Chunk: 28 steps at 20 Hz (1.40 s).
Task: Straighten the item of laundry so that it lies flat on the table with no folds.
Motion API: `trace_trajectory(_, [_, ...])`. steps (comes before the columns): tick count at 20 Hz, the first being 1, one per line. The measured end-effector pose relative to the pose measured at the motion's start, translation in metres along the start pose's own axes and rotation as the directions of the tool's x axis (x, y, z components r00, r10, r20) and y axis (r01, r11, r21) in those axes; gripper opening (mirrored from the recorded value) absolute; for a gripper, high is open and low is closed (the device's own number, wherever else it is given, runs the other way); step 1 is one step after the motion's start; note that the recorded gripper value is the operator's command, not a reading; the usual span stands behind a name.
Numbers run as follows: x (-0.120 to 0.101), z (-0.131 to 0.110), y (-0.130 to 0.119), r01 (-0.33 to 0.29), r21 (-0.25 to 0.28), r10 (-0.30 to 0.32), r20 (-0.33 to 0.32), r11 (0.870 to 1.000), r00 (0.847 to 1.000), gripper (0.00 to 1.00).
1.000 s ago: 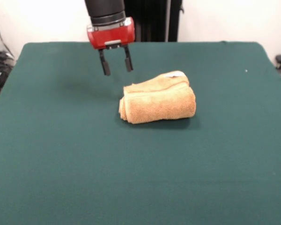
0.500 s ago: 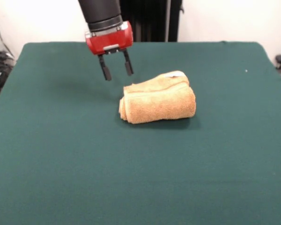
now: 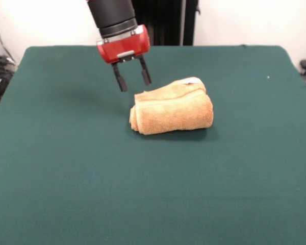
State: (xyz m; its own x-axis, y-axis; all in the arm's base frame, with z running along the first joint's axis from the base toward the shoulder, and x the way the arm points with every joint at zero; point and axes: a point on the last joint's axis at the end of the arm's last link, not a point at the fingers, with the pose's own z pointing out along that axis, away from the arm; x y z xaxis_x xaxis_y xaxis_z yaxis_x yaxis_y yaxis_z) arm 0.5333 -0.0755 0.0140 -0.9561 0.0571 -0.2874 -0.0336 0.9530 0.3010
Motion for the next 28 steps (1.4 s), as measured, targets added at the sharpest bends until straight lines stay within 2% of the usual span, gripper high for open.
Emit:
trace_trajectory(5, [-0.007, 0.002, 0.004, 0.024, 0.007, -0.025, 0.047, 1.0, 0.999, 1.0])
trace_trajectory(16, [-0.017, 0.016, 0.021, 0.131, 0.041, -0.133, 0.055, 0.991, 0.99, 1.0])
trace_trajectory(28, [-0.029, 0.023, 0.002, 0.168, 0.118, -0.175, 0.044, 0.979, 0.984, 1.0])
